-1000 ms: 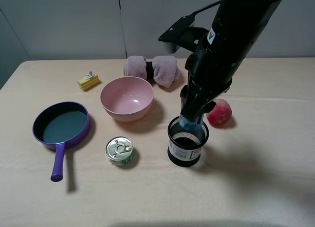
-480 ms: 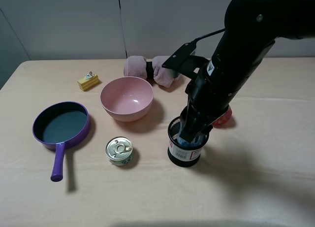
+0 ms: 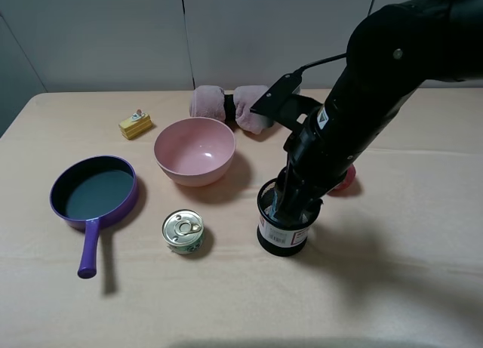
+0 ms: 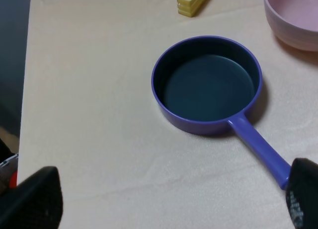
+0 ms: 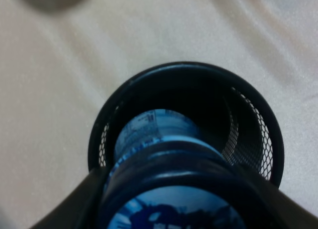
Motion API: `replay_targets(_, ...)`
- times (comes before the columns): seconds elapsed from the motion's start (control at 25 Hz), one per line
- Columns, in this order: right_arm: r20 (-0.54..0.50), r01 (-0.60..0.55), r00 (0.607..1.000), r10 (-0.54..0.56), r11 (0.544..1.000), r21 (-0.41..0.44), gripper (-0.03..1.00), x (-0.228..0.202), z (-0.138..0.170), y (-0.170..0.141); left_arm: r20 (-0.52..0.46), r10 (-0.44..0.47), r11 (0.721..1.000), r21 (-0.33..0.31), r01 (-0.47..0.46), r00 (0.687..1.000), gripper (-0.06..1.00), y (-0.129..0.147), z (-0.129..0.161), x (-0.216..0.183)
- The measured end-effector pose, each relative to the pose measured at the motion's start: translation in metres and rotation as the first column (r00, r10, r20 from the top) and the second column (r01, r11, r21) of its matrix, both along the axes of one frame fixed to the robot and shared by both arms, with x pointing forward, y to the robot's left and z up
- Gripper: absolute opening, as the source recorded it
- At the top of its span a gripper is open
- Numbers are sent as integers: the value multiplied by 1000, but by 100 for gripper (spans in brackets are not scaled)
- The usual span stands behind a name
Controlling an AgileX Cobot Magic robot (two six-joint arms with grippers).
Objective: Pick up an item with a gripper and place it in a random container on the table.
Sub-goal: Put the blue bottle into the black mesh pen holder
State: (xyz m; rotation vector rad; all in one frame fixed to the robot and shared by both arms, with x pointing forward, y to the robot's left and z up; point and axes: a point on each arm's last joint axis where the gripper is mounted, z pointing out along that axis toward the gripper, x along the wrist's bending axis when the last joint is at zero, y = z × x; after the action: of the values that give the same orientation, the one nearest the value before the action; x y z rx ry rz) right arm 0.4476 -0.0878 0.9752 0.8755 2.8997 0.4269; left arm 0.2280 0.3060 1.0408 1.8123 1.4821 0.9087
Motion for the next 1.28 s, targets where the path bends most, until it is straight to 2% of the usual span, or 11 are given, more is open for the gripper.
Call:
replay_targets(0.76, 2, 6, 1000, -6, 1000, -5, 38, -1, -2, -1, 0, 0, 1000, 0, 0, 1000, 90, 0, 0, 0)
replay_targets(0.84, 2, 6, 1000, -6, 1000, -5, 43, -1, -2, -1, 0, 0, 1000, 0, 0, 1000, 90, 0, 0, 0)
replay_targets(1.0, -2, 6, 1000, -6, 1000, -8, 64, -1, -2, -2, 0, 0, 1000, 0, 0, 1000, 90, 0, 0, 0)
replay_targets(1.28, -6, 6, 1000, -6, 1000, -12, 69, -1, -3, -2, 0, 0, 1000, 0, 0, 1000, 90, 0, 0, 0)
